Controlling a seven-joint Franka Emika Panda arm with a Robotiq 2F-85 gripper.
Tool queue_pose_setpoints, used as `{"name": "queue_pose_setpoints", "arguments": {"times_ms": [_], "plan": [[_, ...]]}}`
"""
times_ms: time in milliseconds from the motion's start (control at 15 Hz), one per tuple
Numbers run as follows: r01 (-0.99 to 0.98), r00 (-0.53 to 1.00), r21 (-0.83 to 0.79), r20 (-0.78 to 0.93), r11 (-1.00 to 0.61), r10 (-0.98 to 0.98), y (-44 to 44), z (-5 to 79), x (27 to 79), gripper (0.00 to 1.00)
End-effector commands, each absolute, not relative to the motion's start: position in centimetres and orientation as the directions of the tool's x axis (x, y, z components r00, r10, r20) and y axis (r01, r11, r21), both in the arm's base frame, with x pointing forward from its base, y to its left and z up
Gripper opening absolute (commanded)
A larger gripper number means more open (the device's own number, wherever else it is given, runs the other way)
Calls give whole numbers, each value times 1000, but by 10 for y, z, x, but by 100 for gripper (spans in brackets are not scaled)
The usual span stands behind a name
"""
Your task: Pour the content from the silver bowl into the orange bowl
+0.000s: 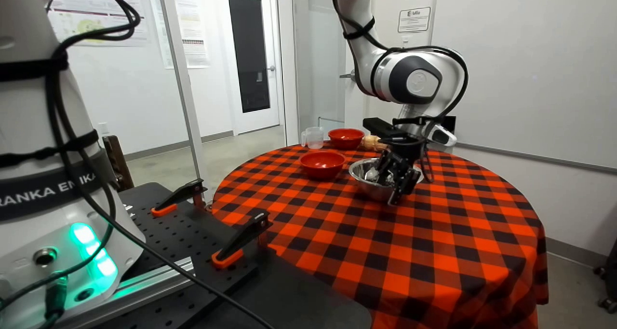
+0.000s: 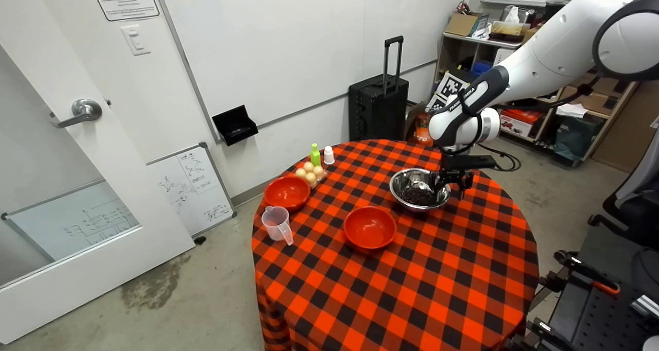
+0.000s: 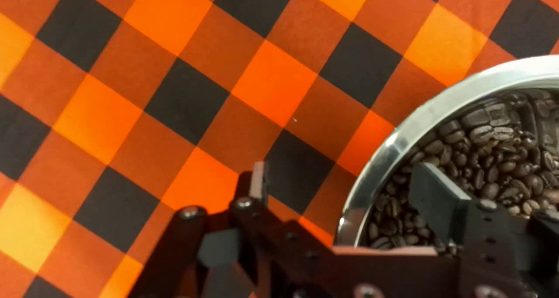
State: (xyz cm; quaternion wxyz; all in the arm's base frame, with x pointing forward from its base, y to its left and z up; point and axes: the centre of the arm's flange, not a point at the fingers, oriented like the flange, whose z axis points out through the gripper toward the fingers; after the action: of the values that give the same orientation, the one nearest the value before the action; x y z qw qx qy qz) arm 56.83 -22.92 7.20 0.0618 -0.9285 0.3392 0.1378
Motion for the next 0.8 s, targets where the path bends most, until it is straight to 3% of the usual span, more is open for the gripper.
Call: {"name": "queue_pose_setpoints", "arguments": {"times_ms": [0,467,733], "plan": [[-693,705,-72,-274,-717,-654,-212,72,574,51],[-718,693,-164,-258,-676,-673,-184,73,595,1],[-722,690,-187,-247,-666,-680,-180,76,601,2]]}}
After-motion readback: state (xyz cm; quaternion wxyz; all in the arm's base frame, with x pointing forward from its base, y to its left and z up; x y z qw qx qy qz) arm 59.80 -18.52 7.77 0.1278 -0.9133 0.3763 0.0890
